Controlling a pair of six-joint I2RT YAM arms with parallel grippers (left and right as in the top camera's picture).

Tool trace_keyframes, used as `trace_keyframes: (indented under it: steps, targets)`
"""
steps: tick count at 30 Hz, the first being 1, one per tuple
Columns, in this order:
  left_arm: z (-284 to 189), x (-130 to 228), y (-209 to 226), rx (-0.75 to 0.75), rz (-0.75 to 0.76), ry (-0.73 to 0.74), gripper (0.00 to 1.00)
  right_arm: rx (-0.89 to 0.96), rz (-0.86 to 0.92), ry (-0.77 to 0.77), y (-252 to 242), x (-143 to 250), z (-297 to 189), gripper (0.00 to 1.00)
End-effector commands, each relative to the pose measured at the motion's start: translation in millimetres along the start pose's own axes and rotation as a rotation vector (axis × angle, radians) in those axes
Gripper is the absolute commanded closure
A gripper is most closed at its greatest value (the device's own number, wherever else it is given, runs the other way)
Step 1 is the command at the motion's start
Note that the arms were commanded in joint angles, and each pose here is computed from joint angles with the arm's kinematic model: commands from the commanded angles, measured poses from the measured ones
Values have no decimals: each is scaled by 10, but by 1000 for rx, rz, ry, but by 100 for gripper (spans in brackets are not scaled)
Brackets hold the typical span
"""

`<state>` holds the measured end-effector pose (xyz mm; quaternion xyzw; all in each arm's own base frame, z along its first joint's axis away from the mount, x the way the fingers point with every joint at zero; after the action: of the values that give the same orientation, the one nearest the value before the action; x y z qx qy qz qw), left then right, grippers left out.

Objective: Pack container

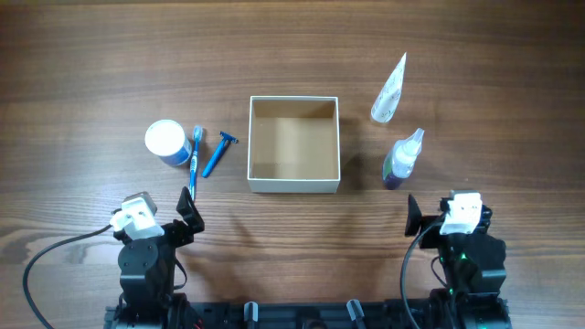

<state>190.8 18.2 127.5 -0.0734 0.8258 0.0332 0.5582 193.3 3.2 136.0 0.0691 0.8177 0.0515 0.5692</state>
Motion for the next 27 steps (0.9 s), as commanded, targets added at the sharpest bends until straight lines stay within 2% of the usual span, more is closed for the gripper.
trace_keyframes:
  steps: [1,12,16,18,20,27]
  targets:
    - [-2,-11,-7,7,-4,-10,0,-87,34,-136,139,-301,-39,0]
    - [-2,-11,-7,7,-4,-10,0,-308,153,-221,447,-596,-185,0]
    - [-2,-11,-7,7,-4,-10,0,-284,158,-262,467,-994,-378,0]
    - [-2,-11,-7,7,-4,-10,0,-264,142,-262,505,-1331,-475,0]
    - [-2,-10,-7,7,-4,-10,0,-250,144,-209,557,-1612,-484,0]
    - [-2,-11,-7,7,-4,-10,0,-204,170,159,809,-2467,-31,0]
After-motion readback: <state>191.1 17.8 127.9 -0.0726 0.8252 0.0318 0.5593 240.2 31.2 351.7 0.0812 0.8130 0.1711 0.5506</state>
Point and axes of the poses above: each gripper's point midway between its finger pads, its own z axis out along the fingers, its own y axis along the line the jaws close on, x = y × z, the point moved 3 cm from there along -z, back along the fingers, and after that the axes turned 14 degrees about z, right-handed, at the moved point
